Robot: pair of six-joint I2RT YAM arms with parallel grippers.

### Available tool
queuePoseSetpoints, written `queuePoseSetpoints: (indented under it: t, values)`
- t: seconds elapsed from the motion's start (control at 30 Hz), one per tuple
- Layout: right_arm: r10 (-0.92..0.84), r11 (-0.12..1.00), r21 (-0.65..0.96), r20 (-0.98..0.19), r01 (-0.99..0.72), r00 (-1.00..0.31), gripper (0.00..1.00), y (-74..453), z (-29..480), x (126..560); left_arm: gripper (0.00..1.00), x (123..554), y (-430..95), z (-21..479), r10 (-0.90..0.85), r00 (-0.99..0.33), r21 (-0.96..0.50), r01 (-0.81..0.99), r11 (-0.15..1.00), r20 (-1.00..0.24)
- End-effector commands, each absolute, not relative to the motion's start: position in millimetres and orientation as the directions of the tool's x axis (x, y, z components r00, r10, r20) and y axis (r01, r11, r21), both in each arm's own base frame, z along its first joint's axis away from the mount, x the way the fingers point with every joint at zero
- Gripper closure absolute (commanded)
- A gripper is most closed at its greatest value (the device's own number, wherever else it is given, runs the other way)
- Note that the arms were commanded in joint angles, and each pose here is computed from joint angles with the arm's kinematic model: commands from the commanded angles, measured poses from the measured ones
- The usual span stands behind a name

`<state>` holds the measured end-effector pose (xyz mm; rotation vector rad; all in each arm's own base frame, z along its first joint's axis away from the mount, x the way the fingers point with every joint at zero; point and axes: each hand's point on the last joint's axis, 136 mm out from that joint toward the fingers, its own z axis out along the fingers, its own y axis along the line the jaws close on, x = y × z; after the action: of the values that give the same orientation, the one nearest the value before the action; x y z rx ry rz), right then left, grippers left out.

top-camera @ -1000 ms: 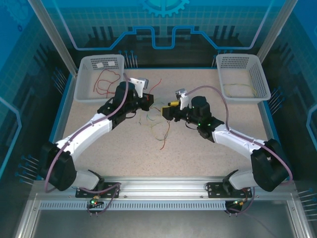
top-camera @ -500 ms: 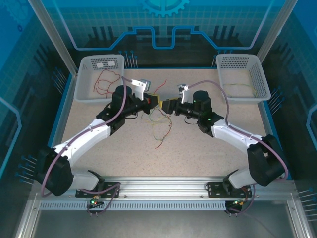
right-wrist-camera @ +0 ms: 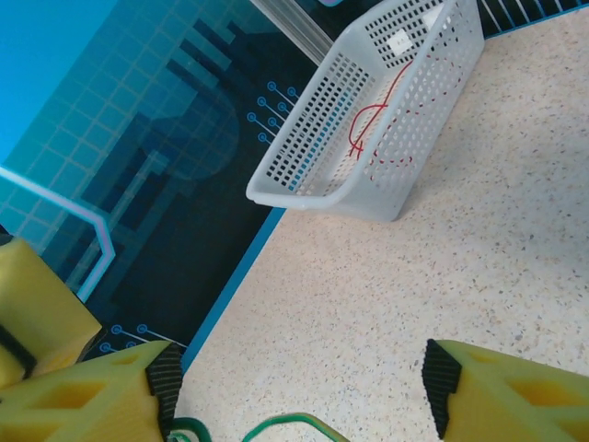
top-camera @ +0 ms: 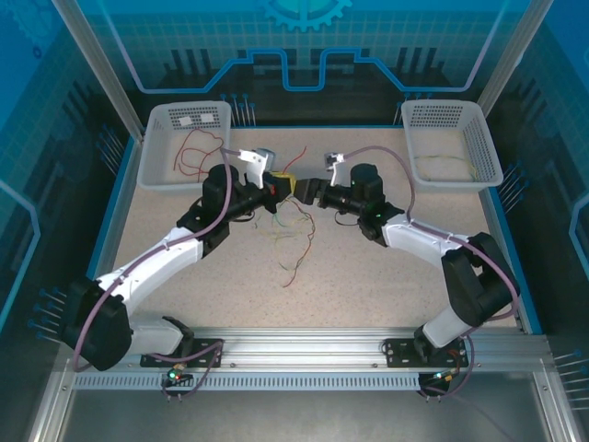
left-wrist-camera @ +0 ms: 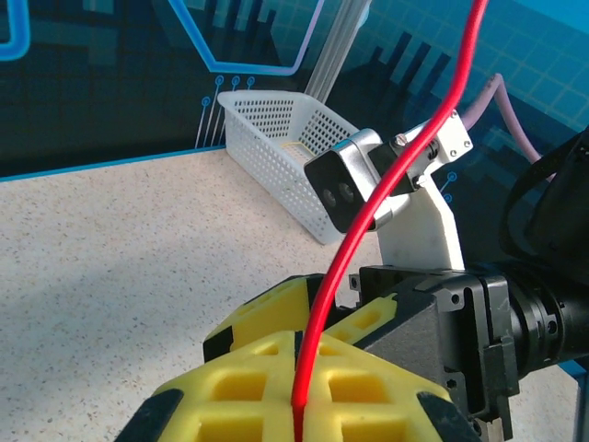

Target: Untangle the cables

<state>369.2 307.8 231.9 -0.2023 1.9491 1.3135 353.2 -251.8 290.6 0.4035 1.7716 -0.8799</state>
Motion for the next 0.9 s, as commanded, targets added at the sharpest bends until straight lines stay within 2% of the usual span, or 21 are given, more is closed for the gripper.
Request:
queuePoseSetpoints:
  t: [0.0,0.13,0.23,0.4,0.47,0.67,0.87]
  values:
    - [0.280,0.384,0.753,-0.647,-0.535,-0.709,0.26,325,255,371,1.00,333,-268,306,-0.143,-0.331,-0.350,0.733,0.583,-0.933]
    - [0.298,0.316,0.801,-0.593,-0.509,-0.748,0.29,333,258,372,1.00,336,-269,302,-0.145,-0.344,-0.361,0.730,0.580,-0.928]
    - [0.325,0.266,0.828,-0.559,-0.494,-0.763,0.41,335,261,373,1.00,335,-271,302,-0.144,-0.341,-0.359,0.737,0.573,-0.929]
    - [0.351,0.255,0.838,-0.544,-0.482,-0.762,0.59,334,265,376,1.00,335,-271,300,-0.136,-0.339,-0.353,0.737,0.576,-0.931]
    - [0.362,0.274,0.832,-0.553,-0.481,-0.750,0.65,330,268,377,1.00,336,-270,298,-0.135,-0.338,-0.351,0.731,0.585,-0.931]
    - [0.375,0.398,0.800,-0.588,-0.449,-0.716,0.91,309,266,377,1.00,340,-265,291,-0.132,-0.336,-0.342,0.706,0.620,-0.933]
    - [0.441,0.544,0.765,-0.610,-0.345,-0.659,1.00,265,255,384,1.00,342,-263,290,-0.138,-0.326,-0.337,0.699,0.631,-0.935]
